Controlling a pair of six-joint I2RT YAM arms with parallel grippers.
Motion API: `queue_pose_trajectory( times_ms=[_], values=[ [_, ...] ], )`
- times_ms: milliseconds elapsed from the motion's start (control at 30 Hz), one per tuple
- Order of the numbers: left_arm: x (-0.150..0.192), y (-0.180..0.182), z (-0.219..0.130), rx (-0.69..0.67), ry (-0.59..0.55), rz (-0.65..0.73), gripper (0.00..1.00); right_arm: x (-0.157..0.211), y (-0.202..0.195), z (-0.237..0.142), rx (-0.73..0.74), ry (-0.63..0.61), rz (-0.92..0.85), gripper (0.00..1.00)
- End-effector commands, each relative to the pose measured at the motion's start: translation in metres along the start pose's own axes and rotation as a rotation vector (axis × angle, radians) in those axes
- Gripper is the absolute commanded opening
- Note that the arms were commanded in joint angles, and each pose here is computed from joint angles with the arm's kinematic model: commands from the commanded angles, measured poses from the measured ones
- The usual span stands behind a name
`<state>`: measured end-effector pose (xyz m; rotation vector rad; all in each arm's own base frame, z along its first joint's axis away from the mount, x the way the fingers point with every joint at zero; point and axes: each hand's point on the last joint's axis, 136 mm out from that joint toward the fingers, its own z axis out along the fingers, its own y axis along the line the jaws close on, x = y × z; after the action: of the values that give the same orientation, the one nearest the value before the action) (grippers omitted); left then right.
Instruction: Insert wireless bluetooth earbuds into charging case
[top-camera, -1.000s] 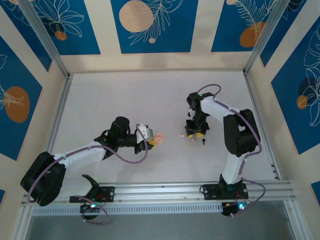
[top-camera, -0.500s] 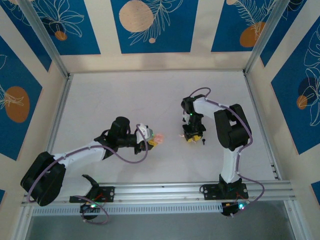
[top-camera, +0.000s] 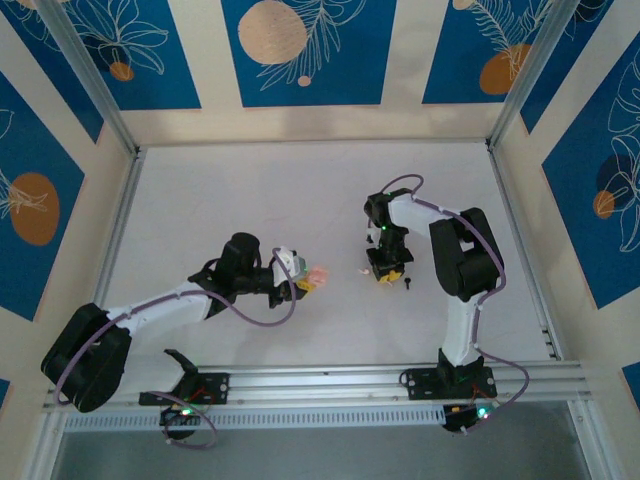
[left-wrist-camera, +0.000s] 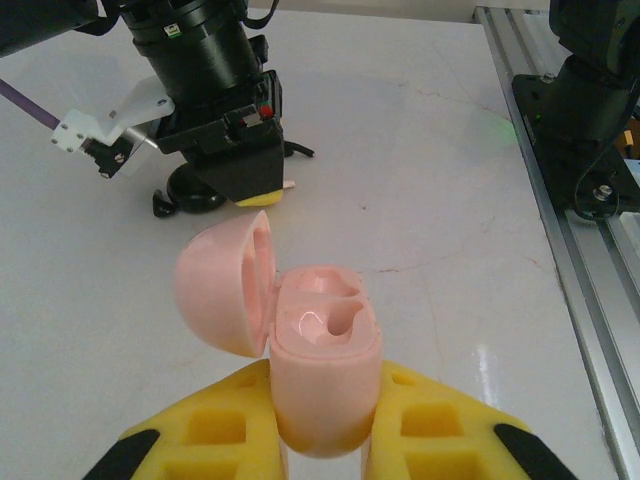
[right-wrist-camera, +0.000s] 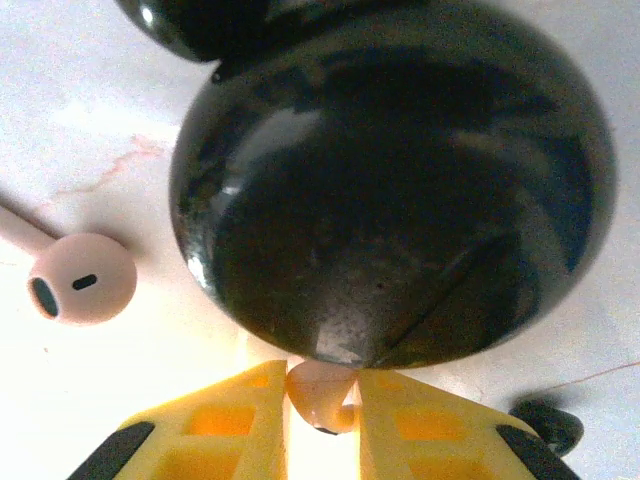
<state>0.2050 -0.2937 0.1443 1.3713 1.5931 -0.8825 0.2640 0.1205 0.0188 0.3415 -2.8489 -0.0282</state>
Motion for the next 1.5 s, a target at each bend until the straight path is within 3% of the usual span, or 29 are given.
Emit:
queue_pose_trajectory(
  times_ms=[0, 267, 533, 833, 1033, 1467],
  values=[
    [-0.007, 0.004, 0.003, -0.003, -0.008, 0.02, 0.17, 0.001, 0.0, -0.007, -0.02, -0.044, 0.022, 0.2],
    [-0.011, 0.023, 0.015, -0.116, -0.109, 0.04, 0.15, -0.008, 0.01, -0.045, -0.191, -0.323, 0.134, 0.19],
    [-0.017, 0.037, 0.037, -0.24, -0.197, 0.118, 0.14, -0.006, 0.03, -0.08, -0.482, -0.582, 0.238, 0.19],
    [-0.023, 0.043, 0.051, -0.295, -0.285, 0.151, 0.14, 0.003, 0.057, -0.118, -0.782, -0.774, 0.268, 0.19],
    [-0.025, 0.046, 0.052, -0.332, -0.321, 0.166, 0.14, 0.012, 0.066, -0.14, -0.87, -0.867, 0.281, 0.19],
    [-0.031, 0.044, 0.056, -0.341, -0.376, 0.173, 0.14, 0.012, 0.091, -0.17, -0.917, -0.991, 0.216, 0.19]
  ],
)
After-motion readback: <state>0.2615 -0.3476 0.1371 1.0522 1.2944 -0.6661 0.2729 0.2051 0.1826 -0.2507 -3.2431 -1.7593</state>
